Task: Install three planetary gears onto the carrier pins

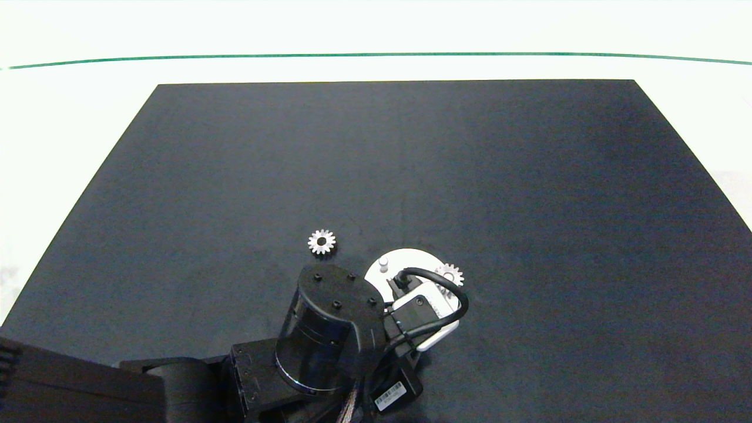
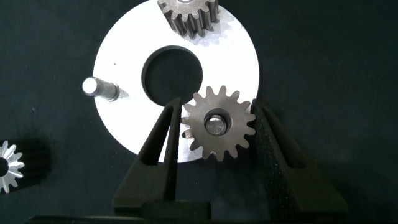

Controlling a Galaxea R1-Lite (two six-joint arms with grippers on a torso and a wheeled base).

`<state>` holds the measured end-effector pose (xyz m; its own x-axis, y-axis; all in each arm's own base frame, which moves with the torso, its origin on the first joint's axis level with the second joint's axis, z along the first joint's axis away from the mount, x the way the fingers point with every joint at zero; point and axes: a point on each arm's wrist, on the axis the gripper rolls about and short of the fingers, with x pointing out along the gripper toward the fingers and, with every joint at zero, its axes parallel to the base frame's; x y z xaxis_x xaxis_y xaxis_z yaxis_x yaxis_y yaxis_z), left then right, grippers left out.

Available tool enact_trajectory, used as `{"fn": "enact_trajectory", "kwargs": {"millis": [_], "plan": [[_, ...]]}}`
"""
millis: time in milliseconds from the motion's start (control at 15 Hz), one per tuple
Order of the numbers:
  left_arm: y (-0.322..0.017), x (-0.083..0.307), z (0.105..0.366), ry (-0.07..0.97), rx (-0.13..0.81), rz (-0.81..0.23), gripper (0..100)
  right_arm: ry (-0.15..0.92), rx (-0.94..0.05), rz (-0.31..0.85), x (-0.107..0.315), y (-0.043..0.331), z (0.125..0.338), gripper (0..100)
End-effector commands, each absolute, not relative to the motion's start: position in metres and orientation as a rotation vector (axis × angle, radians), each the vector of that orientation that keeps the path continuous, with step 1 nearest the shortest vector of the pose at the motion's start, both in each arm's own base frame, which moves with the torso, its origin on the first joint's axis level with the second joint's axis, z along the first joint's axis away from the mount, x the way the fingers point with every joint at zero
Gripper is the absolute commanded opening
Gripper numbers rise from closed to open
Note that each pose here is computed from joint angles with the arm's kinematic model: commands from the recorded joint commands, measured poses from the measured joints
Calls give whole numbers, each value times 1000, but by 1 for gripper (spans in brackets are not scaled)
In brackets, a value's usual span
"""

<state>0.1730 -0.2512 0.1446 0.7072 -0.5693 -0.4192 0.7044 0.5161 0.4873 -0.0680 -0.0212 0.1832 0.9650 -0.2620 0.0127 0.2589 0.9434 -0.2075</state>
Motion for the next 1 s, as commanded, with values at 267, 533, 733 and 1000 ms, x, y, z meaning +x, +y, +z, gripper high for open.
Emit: {"fn": "enact_trajectory", "kwargs": {"millis": [267, 533, 733, 1000], "plan": [[-249, 175, 146, 211, 681, -762, 100, 19, -212, -268, -68, -21, 183, 100], [-244, 171, 159, 177, 665, -759, 100, 13, -210, -269, -69, -21, 182, 100], [-235, 166, 186, 148, 647, -748, 100, 11, -210, -268, -69, -21, 183, 100], [-216, 179, 204, 172, 636, -682, 100, 10, -209, -268, -69, -21, 182, 100]]}}
